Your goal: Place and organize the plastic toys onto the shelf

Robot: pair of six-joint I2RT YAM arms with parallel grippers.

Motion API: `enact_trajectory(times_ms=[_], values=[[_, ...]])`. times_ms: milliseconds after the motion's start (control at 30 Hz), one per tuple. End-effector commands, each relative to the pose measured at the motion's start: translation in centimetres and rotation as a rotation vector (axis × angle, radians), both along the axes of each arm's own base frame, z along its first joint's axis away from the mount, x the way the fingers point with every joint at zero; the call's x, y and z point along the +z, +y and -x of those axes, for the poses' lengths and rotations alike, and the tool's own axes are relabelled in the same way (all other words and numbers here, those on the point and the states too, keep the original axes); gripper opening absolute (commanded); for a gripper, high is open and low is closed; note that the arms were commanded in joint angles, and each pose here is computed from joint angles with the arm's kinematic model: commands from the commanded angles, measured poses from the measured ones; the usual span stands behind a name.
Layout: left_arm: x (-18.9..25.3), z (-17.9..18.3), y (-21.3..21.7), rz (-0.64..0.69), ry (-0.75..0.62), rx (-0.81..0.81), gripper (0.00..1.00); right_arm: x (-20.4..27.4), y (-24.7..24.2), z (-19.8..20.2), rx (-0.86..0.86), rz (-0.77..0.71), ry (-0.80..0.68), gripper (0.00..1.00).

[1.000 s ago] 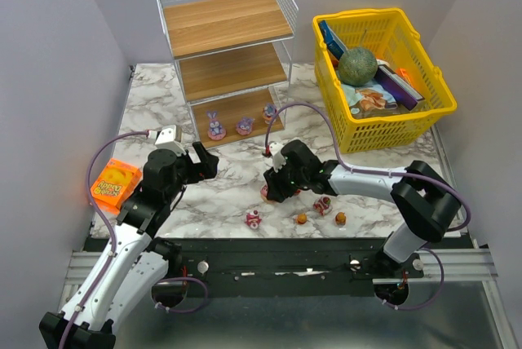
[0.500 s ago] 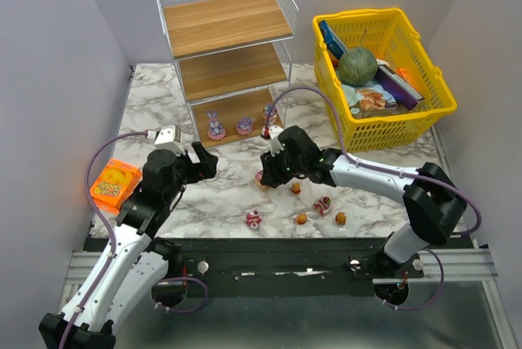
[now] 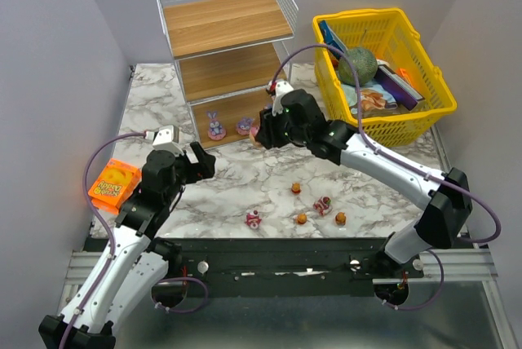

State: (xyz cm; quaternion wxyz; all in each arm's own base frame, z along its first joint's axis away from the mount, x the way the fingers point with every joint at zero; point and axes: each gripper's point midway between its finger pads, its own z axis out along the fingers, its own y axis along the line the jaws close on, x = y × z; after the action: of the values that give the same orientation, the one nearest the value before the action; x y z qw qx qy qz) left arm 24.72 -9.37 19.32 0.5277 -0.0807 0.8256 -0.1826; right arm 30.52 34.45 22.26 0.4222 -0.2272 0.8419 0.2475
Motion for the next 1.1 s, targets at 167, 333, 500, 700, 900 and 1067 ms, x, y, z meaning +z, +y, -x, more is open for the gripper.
enact_trajectory(times_ms=[167,333,500,700,900,1067], values=[[0.8,-0.1,0.7,-0.02,-0.024,0.033,0.99,9.1,-3.3,-7.8,-0.197,0.001,-0.242,0.01],[1.0,-0.2,0.9,-0.024,-0.03,0.044,0.99,11.4,-3.1,-11.0,-0.219,0.019,-0.314,0.01],[1.0,-0.1,1.3,-0.031,-0.029,0.061,0.99,11.3,-3.1,-12.7,-0.222,0.079,-0.339,0.01],[1.0,0.1,1.7,-0.033,-0.035,0.074,0.99,10.6,-2.8,-13.8,-0.211,0.136,-0.348,0.01],[0.9,0.1,1.8,-0.035,-0.033,0.081,0.99,10.4,-2.5,-14.6,-0.22,0.15,-0.358,0.01],[0.9,0.1,1.9,-0.038,-0.031,0.086,0.99,9.8,-2.4,-15.5,-0.219,0.186,-0.371,0.01]])
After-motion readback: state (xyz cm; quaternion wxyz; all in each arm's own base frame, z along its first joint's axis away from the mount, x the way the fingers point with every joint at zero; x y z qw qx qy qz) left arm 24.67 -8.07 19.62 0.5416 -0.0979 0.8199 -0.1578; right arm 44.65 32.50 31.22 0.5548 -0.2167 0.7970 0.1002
